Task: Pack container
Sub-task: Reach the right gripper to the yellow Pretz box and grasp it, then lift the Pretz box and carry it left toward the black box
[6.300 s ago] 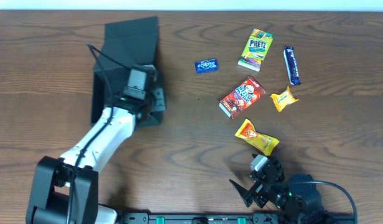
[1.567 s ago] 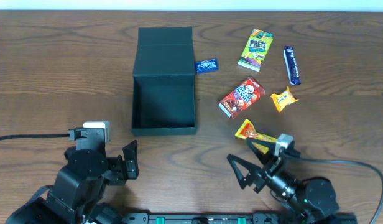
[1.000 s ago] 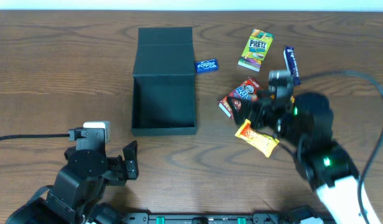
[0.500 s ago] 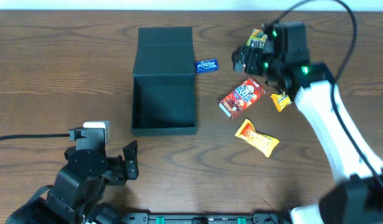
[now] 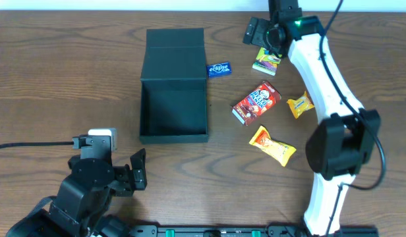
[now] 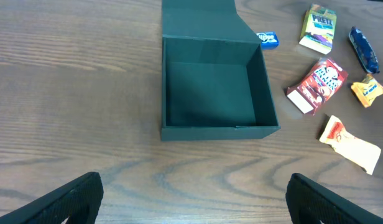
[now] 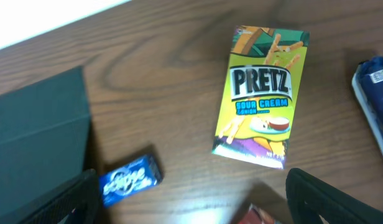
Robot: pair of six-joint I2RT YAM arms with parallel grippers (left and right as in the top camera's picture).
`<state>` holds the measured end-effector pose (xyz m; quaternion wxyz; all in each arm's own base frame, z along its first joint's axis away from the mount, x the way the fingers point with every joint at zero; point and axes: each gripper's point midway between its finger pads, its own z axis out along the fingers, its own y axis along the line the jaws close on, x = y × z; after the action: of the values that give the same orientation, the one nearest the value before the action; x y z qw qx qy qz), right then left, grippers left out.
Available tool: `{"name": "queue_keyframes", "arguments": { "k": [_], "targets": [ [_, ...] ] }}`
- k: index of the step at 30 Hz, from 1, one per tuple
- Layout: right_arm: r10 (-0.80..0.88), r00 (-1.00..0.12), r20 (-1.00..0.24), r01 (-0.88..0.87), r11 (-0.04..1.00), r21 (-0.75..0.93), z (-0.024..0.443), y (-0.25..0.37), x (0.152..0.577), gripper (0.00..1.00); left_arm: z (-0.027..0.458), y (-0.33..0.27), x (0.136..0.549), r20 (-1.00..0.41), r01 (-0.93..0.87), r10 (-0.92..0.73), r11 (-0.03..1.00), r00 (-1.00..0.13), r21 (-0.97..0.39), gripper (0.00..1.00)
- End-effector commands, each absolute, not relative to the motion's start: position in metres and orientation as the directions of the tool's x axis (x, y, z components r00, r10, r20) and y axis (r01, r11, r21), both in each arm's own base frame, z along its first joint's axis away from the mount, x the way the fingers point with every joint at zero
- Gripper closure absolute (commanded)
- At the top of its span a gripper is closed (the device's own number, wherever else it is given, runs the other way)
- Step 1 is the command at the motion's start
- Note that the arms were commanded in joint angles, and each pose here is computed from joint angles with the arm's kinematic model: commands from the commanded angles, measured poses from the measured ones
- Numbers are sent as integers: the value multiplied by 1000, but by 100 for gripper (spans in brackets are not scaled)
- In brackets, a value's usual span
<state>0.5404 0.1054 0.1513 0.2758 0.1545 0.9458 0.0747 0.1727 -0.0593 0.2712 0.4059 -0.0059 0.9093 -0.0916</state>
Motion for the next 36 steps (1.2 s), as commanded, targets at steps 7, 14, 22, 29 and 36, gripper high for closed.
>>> {"name": "queue_keyframes", "arguments": {
  "k": [7,14,22,29,36],
  "targets": [
    [458,-790,-408,415,889,195,97,59,551,5,273,-59,172,-737,56,-99,982,-668,-182,5],
    [461,-820,-340,414,887,205,68,57,549,3,273,-59,172,-737,56,-99,982,-668,-182,5],
    [449,-834,-322,406,893,193,56,58,548,2,273,-59,172,-737,56,-99,982,-668,-182,5],
    [418,-844,-334,383,908,170,55,56,548,1,273,-59,172,-737,56,-99,982,-668,-182,5],
    [412,-852,-324,378,911,163,48,57,547,1,273,-59,172,-737,56,-99,982,-668,-182,5]
  ]
}}
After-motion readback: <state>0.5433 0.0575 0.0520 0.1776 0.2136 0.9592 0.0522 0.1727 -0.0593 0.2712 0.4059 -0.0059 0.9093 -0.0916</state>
